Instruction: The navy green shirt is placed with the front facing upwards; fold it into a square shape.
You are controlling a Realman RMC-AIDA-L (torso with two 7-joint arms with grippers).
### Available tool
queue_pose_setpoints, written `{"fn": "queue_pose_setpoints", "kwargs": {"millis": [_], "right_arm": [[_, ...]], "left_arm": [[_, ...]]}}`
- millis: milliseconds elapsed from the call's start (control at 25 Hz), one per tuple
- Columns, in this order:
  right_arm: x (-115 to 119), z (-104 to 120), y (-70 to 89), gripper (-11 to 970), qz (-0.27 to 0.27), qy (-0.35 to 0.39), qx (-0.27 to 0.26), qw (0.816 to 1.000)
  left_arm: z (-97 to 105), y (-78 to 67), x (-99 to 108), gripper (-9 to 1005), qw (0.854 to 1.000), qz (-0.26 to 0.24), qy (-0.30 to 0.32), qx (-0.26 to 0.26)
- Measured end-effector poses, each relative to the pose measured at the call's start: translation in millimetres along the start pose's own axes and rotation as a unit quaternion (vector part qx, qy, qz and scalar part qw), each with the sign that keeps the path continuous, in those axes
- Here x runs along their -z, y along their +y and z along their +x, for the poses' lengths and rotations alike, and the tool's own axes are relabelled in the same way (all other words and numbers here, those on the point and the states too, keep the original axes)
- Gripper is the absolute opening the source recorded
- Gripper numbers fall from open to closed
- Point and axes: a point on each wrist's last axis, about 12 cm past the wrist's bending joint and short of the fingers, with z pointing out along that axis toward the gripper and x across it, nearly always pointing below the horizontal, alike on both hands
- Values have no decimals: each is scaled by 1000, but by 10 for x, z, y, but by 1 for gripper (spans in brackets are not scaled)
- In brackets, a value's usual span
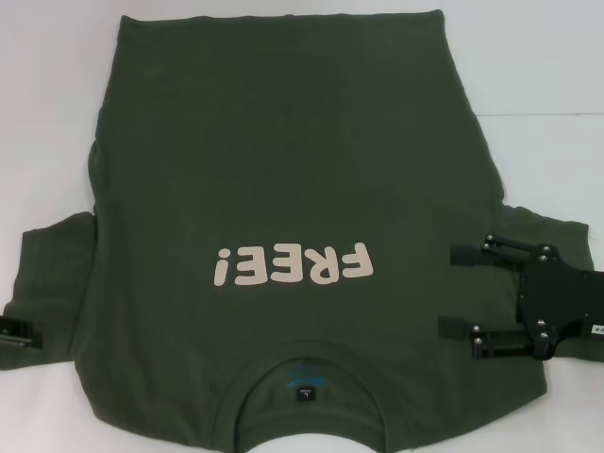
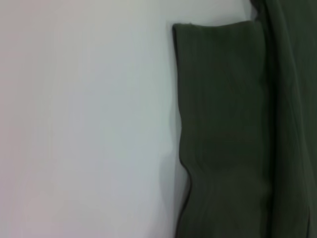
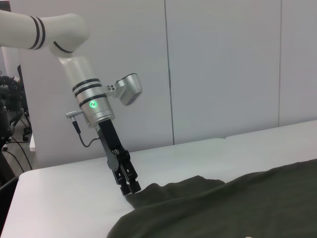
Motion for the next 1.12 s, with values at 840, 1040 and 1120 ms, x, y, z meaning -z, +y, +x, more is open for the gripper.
{"fn": "queue_pose_setpoints", "kwargs": {"millis": [840,1040,1120], "right_arm": [[8,8,-13,945,5,3,0,1000],[6,8,-13,945,4,3,0,1000],[6,9,-14,945,5,3,0,1000]], "left_arm": [[-42,-49,-24,814,1000,-14,9,-6],[-46,-45,-28,809,1000,-18,8,-6],[-46,-44,-28,808,1000,-19,8,-6]]}}
